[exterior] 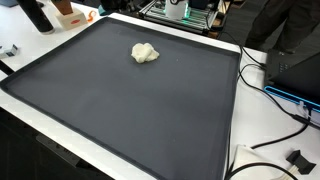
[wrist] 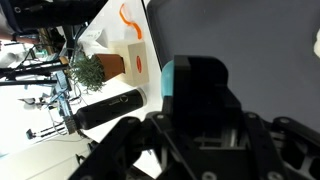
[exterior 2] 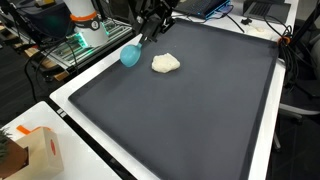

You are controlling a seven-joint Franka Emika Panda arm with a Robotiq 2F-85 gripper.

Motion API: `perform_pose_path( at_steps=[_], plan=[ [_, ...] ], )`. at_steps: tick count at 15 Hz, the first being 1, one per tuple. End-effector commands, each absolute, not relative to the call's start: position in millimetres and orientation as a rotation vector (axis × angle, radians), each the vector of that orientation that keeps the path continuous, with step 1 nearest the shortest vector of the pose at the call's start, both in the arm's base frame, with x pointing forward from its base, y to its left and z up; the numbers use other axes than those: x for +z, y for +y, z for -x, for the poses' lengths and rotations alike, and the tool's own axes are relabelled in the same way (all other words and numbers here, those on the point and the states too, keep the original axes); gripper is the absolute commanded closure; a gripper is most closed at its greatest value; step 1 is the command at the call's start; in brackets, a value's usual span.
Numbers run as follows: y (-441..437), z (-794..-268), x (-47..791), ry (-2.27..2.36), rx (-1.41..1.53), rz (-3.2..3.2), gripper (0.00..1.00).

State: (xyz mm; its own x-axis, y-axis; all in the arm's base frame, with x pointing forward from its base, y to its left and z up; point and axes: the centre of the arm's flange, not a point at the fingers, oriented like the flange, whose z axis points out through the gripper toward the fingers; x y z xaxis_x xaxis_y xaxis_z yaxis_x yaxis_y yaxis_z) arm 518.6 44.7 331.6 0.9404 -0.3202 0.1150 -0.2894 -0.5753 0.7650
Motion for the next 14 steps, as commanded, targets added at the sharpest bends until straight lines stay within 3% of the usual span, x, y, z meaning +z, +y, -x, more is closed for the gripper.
perform_pose_path(
  at_steps=[1, 14],
  plan=[
    [48.4, -528.5, 314.3, -0.364, -0.075, -2.164, 0.75],
    [65.1, -538.3, 256.1, -0.082, -0.161, -2.151, 0.75]
  ],
)
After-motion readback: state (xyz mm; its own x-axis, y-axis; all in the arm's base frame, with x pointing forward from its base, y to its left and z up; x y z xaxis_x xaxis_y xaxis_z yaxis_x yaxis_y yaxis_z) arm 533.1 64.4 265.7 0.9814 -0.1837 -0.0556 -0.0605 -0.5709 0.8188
